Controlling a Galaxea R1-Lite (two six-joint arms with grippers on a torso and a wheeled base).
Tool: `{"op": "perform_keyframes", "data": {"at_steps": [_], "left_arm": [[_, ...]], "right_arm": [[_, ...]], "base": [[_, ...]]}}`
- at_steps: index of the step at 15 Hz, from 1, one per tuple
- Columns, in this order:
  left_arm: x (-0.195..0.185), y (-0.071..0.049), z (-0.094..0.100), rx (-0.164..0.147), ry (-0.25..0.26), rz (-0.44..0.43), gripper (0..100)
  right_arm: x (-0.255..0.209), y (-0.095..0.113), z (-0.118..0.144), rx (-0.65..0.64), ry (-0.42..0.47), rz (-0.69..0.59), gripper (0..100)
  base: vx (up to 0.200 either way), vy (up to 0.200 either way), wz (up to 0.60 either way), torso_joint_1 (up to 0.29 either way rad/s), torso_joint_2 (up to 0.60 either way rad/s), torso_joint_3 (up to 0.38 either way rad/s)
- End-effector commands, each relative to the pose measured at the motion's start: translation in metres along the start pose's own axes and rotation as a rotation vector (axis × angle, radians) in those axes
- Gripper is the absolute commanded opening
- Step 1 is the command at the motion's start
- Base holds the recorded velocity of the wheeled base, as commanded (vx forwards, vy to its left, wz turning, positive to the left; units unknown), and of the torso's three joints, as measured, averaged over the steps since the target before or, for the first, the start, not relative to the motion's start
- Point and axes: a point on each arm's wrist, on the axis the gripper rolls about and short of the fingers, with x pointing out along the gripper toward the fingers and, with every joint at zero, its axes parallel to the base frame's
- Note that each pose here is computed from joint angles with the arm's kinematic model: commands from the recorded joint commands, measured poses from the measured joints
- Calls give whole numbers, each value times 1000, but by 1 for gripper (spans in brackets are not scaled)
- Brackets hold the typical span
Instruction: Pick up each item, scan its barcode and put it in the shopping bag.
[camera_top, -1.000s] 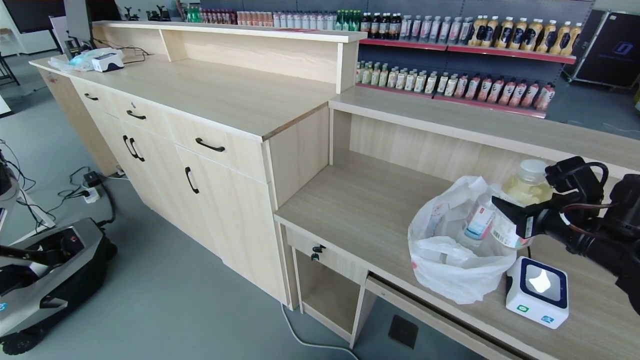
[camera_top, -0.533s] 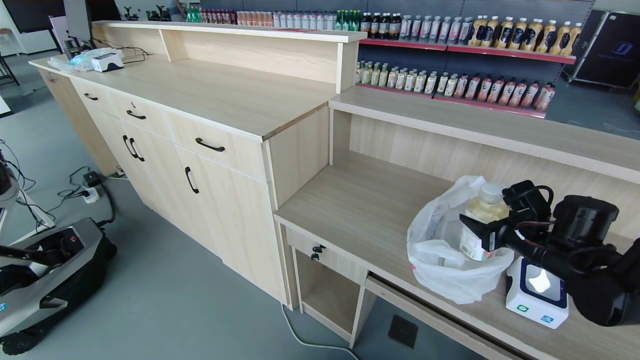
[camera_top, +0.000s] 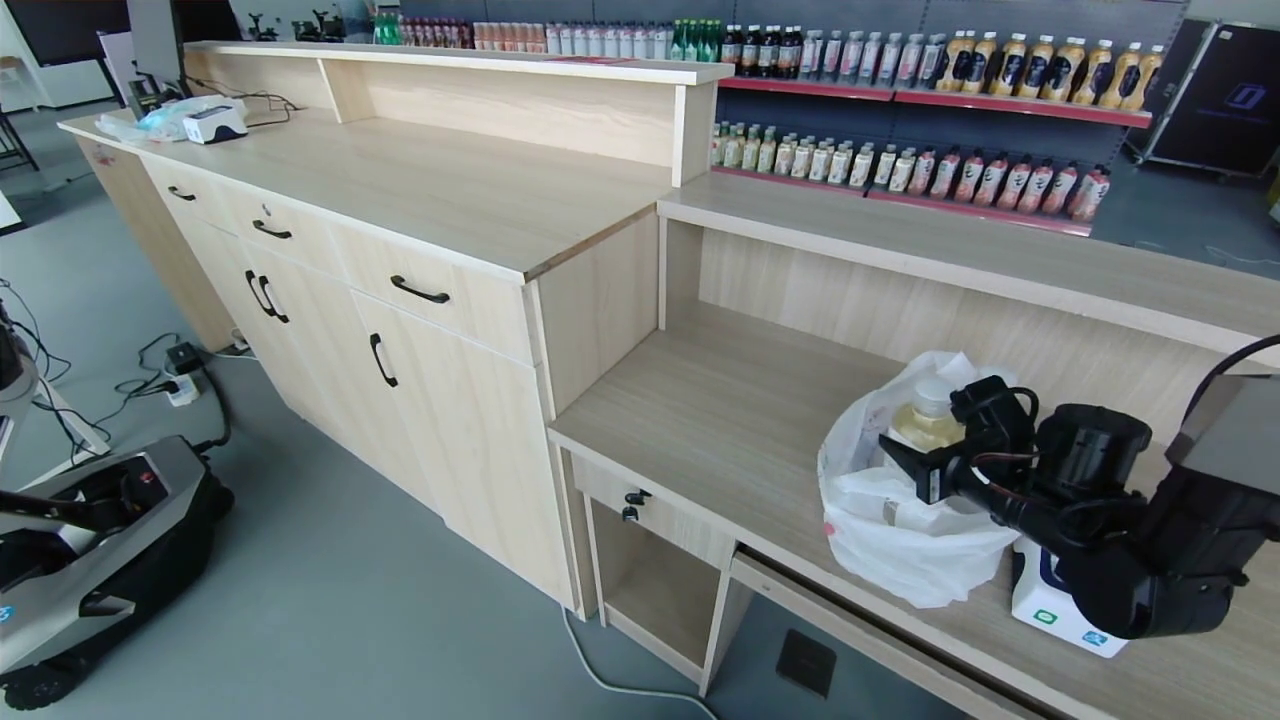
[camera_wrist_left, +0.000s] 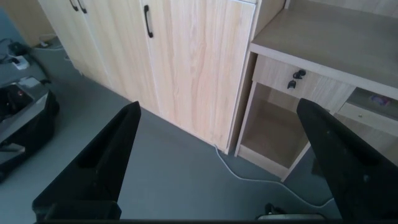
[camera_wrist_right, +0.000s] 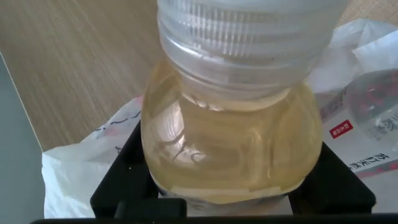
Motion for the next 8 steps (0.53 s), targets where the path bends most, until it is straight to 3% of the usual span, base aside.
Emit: {"op": "perform_keyframes", "data": {"at_steps": [1,8], "left_arm": [[0,0,0,0,0,0,100],[0,0,0,0,0,0,100]], "right_arm": [[7,2,-14,9,22,6,0],[15,4,-32,24,47,11,0]], "base": [[0,0,0,0,0,0],[0,0,0,0,0,0]]}}
